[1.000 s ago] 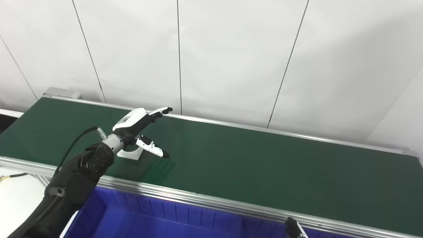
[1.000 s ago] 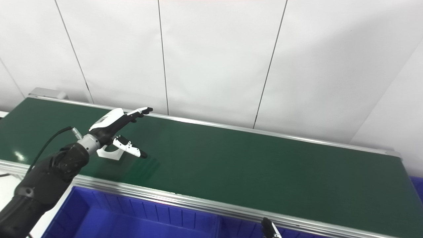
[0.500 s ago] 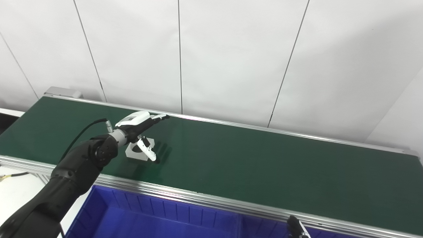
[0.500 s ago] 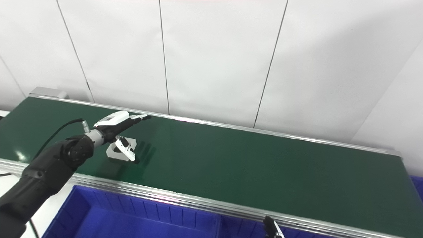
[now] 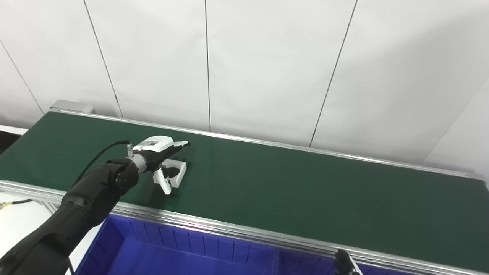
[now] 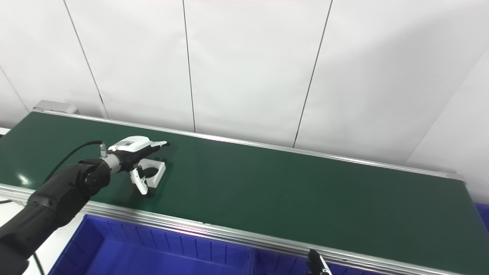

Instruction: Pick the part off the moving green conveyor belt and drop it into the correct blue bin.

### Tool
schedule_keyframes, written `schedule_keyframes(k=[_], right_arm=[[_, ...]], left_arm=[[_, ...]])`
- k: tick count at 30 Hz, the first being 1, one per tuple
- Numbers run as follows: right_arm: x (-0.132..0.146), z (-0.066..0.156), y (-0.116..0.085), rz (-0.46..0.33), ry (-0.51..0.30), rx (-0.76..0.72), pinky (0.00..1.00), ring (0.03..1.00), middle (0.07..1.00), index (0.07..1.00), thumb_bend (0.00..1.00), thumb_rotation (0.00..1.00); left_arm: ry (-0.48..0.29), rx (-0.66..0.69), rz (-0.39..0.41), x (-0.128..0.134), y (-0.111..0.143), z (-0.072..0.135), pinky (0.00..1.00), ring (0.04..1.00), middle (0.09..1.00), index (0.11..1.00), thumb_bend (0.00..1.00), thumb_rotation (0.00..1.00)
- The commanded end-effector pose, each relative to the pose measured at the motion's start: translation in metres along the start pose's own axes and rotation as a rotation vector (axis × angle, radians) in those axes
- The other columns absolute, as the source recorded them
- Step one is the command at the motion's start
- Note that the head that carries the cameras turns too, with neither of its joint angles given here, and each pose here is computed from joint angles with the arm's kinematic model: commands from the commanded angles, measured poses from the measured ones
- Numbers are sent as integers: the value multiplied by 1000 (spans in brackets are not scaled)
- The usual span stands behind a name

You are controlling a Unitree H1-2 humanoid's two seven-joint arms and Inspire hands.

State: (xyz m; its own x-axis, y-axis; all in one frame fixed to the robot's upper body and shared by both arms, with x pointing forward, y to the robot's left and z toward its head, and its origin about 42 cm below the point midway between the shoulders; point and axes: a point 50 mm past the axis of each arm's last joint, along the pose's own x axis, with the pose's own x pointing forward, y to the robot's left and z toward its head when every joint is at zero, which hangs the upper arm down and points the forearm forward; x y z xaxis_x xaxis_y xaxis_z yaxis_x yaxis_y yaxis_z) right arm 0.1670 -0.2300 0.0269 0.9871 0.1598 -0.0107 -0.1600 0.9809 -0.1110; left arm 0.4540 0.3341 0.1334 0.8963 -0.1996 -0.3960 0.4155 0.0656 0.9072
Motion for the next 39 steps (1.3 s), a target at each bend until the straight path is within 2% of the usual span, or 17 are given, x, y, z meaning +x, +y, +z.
schedule_keyframes(k=[1, 4, 7, 8, 9, 10, 11, 14, 20, 22, 23, 25, 27, 34, 37, 39], right_arm=[[2, 12, -4, 0, -89, 3, 906, 929, 936, 936, 906, 352], [2, 12, -5, 0, -92, 10, 914, 932, 935, 935, 911, 360], [2, 13, -5, -3, -96, 9, 900, 917, 925, 929, 913, 365], [2, 13, -5, -3, -96, 8, 897, 915, 924, 929, 913, 371], [2, 14, -5, -3, -97, 6, 901, 917, 924, 928, 913, 374], [1, 14, -5, -3, -98, 9, 902, 918, 924, 927, 913, 374], [1, 14, -5, -3, -98, 10, 907, 923, 929, 927, 913, 372], [1, 15, -5, -6, -99, 11, 898, 925, 934, 928, 914, 374], [2, 14, -4, -13, -98, 17, 900, 925, 933, 928, 913, 387], [3, 13, -3, -16, -98, 20, 899, 923, 932, 927, 912, 391], [3, 13, -3, -19, -98, 21, 892, 916, 927, 925, 915, 394], [4, 13, -2, -22, -98, 24, 894, 917, 927, 927, 915, 394], [4, 14, -1, -24, -101, 32, 900, 920, 928, 926, 912, 389], [6, 16, 5, -28, -104, 15, 889, 912, 924, 925, 926, 407], [7, 18, 10, -27, -111, 18, 898, 910, 919, 925, 921, 393], [9, 20, 15, -28, -112, 6, 891, 908, 914, 923, 929, 404]], left_arm=[[13, 41, 54, 2, 31, -3, 961, 982, 979, 973, 907, 28], [22, 26, 56, 5, 22, -1, 916, 954, 973, 960, 874, 4], [17, -3, 77, 8, 14, 1, 771, 837, 919, 912, 790, 0], [13, -13, 82, 9, 13, 1, 687, 775, 876, 880, 739, 0], [-2, -8, 104, 10, 10, 3, 579, 642, 750, 807, 645, 0], [-15, -9, 122, 11, 8, 5, 546, 599, 707, 782, 615, 0], [-22, -10, 134, 11, 6, 6, 453, 477, 578, 647, 542, 0], [-22, -10, 137, 14, 2, 9, 348, 391, 478, 556, 499, 0], [-48, -55, 176, 14, 2, 13, 314, 373, 455, 541, 496, 0], [-53, -70, 195, 13, 6, 14, 329, 378, 456, 541, 497, 0], [-57, -79, 202, 12, 9, 15, 378, 403, 478, 526, 500, 0], [-65, -101, 221, 10, 17, 17, 411, 418, 496, 505, 502, 0], [-77, -127, 245, 8, 24, 19, 403, 411, 495, 502, 503, 0], [-216, -257, 478, -15, 54, 35, 442, 434, 512, 481, 502, 0], [-261, -308, 550, -26, 58, 39, 444, 442, 509, 477, 502, 0], [-331, -391, 588, -36, 51, 47, 441, 443, 496, 489, 502, 0]])
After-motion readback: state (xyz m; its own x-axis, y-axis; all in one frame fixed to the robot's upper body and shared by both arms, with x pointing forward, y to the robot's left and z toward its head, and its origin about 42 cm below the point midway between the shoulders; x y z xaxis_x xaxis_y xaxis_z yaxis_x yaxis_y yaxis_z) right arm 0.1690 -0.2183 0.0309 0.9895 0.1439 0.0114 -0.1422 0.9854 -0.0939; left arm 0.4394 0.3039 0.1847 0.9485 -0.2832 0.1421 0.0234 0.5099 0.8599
